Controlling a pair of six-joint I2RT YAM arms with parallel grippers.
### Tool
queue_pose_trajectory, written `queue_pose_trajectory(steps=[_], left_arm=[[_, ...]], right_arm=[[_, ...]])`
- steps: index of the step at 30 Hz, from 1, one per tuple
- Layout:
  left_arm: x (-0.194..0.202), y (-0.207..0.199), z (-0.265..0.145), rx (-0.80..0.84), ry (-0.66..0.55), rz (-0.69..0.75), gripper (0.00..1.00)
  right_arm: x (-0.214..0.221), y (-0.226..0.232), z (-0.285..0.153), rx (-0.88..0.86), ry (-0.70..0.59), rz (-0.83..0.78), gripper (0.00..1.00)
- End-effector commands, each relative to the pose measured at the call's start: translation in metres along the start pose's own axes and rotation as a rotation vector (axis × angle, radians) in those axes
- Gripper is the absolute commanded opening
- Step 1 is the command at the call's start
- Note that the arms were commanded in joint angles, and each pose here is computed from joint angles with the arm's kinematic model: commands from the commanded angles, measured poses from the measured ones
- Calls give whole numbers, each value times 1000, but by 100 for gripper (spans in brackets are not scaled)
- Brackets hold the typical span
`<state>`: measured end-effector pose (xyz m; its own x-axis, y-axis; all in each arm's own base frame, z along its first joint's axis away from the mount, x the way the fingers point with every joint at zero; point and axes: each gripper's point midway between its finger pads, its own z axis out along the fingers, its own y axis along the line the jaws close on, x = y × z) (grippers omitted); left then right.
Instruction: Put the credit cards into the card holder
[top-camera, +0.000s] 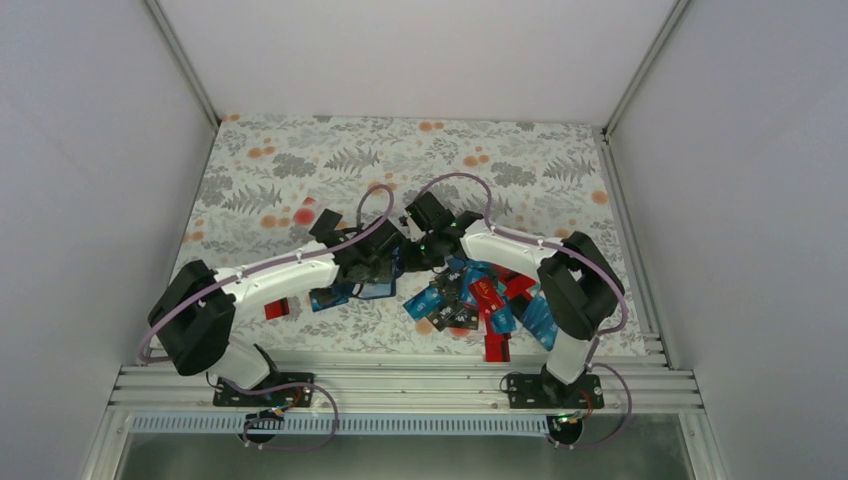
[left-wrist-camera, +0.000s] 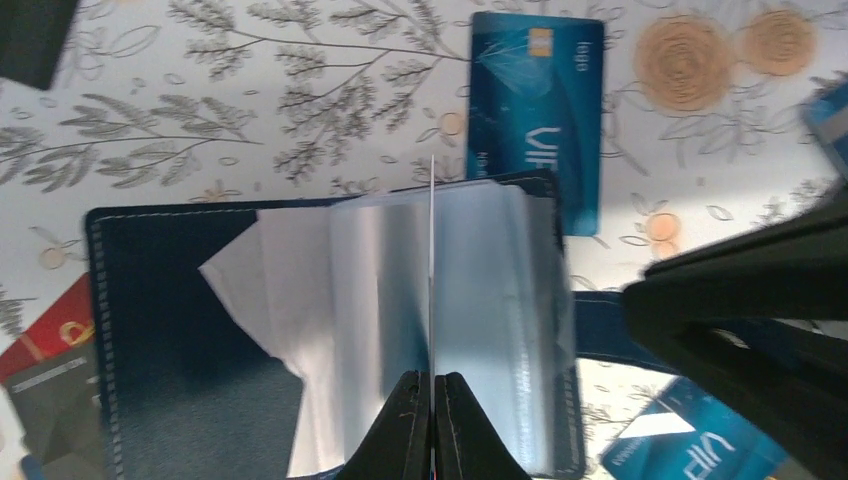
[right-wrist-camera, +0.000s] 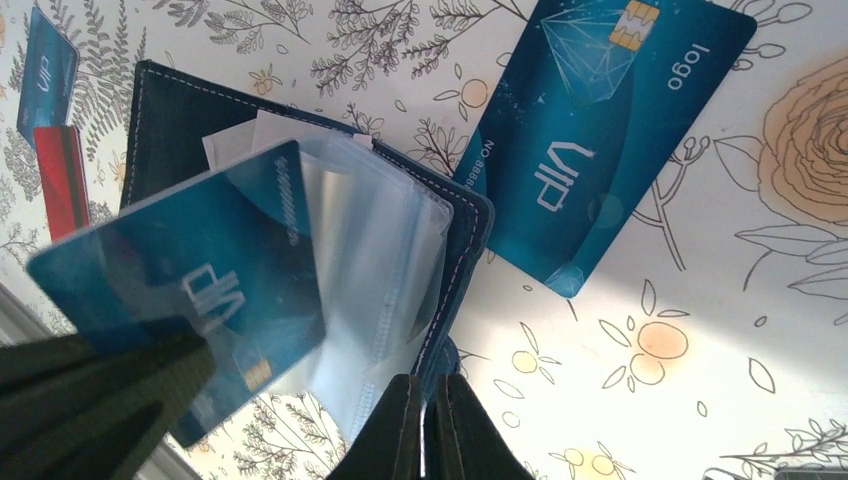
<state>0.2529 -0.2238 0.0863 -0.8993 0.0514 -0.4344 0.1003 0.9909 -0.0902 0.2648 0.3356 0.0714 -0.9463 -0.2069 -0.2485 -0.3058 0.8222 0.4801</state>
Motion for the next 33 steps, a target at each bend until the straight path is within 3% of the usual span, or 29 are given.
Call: queue_pose_trajectory(steps=[1, 18, 33], left_arm=[[-3, 18, -5, -108, -21, -25, 2], [-2, 48, -4, -250, -58, -49, 2], [-5, 43, 1, 212, -102, -198, 2]], right_arm=[[2, 3, -7, -2, -18, -8, 4], [11, -11, 8, 27, 9, -9, 4], [3, -32, 21, 39, 4, -34, 4]])
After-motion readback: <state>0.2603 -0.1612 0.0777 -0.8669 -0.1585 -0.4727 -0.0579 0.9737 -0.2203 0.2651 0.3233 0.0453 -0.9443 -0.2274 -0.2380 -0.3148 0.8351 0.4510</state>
